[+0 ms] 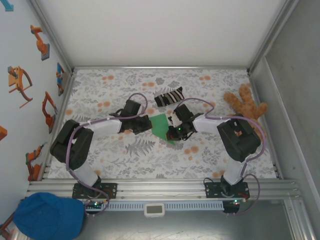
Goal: Fold a paper plane with a square sheet of paper (pick it up from the middle)
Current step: Third fold the triangle at the center of the table.
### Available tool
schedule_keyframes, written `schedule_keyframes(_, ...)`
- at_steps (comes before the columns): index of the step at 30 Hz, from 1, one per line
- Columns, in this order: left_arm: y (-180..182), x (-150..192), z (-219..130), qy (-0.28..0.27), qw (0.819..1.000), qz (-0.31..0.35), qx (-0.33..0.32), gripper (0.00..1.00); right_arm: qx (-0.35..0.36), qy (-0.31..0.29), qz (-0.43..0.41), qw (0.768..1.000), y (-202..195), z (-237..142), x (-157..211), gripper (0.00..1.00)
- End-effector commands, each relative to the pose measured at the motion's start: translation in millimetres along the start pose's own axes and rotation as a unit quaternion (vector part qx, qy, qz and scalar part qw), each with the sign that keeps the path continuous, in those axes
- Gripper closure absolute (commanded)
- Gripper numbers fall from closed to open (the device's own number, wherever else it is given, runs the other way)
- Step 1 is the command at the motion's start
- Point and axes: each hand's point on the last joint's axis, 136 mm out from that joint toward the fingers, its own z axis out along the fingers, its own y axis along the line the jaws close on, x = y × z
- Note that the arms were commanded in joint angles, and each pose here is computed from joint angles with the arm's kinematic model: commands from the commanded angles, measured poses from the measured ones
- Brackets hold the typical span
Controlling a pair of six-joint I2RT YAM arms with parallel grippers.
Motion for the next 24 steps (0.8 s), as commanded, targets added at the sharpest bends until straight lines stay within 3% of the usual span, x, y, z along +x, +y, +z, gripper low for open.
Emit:
schedule_keyframes(1, -12.7, 7.3, -0.4, -0.002, 1.000, -0.011, -0.006, 0.89, 0.016, 0.016, 0.031, 0.999, -5.0, -1.1, 10.3, 1.00)
schedule_keyframes(5, -18.6, 16.3, 14.1, 0.004, 1.000, -0.026, 0.000, 0.86, -0.036, -0.043, -0.002, 0.998, 33.8, -27.4, -26.2, 1.00)
schedule_keyframes(8, -24.5, 20.6, 26.7, 0.018, 0.998, -0.045, 0.026, 0.86, -0.064, -0.061, -0.018, 0.996, 49.7, -39.2, -32.7, 1.00)
schedule_keyframes(15, -20.5, 24.4, 47.3, 0.038, 0.997, -0.064, 0.029, 0.88, -0.026, -0.030, -0.026, 0.999, 27.3, -32.2, -9.6, 1.00)
schedule_keyframes(24, 13.3, 42.3, 57.4, 0.061, 0.995, -0.078, -0.032, 0.92, -0.005, 0.008, -0.031, 0.999, 19.5, -12.6, -1.2, 1.00)
